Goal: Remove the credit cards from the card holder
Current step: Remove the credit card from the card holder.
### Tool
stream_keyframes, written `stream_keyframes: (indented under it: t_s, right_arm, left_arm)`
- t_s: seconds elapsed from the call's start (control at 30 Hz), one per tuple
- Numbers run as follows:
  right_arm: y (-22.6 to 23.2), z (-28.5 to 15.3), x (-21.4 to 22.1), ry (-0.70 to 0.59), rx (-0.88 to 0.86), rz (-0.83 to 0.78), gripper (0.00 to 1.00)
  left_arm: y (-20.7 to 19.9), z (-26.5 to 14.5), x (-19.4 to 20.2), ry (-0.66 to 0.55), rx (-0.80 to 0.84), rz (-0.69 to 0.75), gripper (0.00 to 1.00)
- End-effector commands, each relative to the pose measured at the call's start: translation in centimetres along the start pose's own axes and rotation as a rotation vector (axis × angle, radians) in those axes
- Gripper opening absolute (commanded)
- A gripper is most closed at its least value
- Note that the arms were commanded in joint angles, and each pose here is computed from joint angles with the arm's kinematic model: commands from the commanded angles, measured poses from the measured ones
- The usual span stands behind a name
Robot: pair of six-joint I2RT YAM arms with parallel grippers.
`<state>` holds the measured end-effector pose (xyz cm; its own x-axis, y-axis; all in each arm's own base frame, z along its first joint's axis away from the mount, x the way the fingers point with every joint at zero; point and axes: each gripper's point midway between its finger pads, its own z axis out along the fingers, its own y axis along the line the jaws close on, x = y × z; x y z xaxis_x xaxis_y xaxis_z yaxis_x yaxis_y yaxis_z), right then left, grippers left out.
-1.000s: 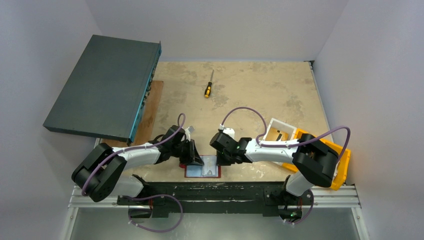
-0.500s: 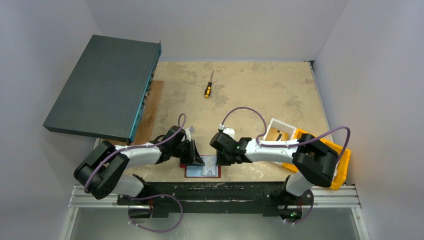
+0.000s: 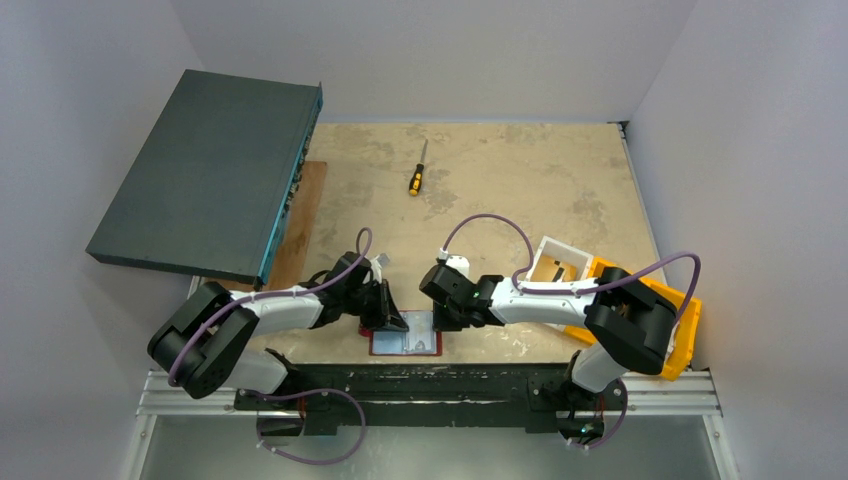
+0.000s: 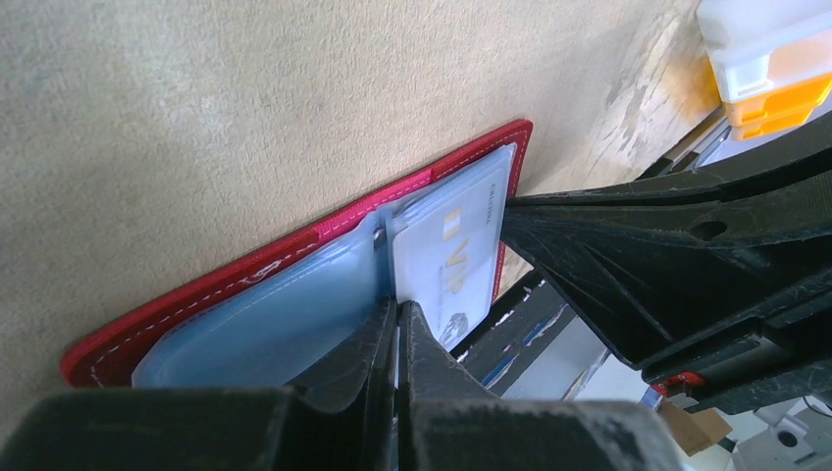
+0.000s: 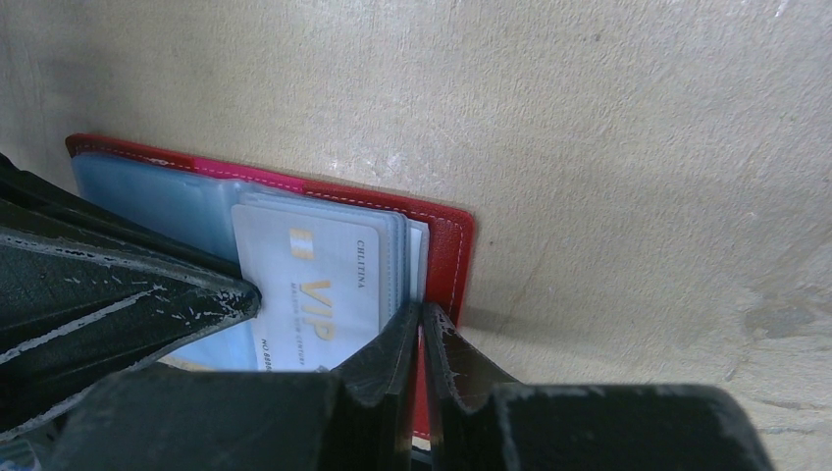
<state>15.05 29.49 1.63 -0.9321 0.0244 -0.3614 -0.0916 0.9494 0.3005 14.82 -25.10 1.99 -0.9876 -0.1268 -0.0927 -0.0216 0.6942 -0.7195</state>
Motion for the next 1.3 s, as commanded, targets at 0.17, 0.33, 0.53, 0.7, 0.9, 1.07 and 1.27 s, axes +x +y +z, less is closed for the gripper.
stream_keyframes:
  t_s: [0.17,0.33,0.53,0.7,0.9,1.07,1.27]
  right_arm:
    - [-2.9,1.0,2.6,0.080,0.096,0.002,0.06]
    - [-3.3,1.0,2.6,0.081,0.102,0.010,0.06]
    - [-3.5,1.0,2.7,0.083,0.103,0.015,0.05]
    - [-3.6,1.0,2.7,0.081,0.099,0.018,0.05]
    - [-3.5,1.0,2.6,0.077,0.096,0.018,0.05]
    - [-3.4,0.9,2.4,0.073,0.092,0.018,0.05]
    - [-2.8,0.3,1.6,0.048,0.068,0.012,0.05]
  left_arm:
    - [0.2,-1.3,-0.2,-0.027,-0.061,0.046,0.00]
    - [0.8,-1.9,-0.2,-0.037,-0.094,0.062,0.00]
    - [1.3,-2.1,-0.2,-0.042,-0.116,0.064,0.00]
    - [1.9,-2.8,-0.4,-0.055,-0.159,0.067,0.00]
    - [2.0,-3.7,-1.0,-0.083,-0.173,0.073,0.00]
    - [2.1,-4.1,-1.2,-0.091,-0.188,0.079,0.00]
    - [2.2,-4.9,-1.5,-0.110,-0.215,0.085,0.00]
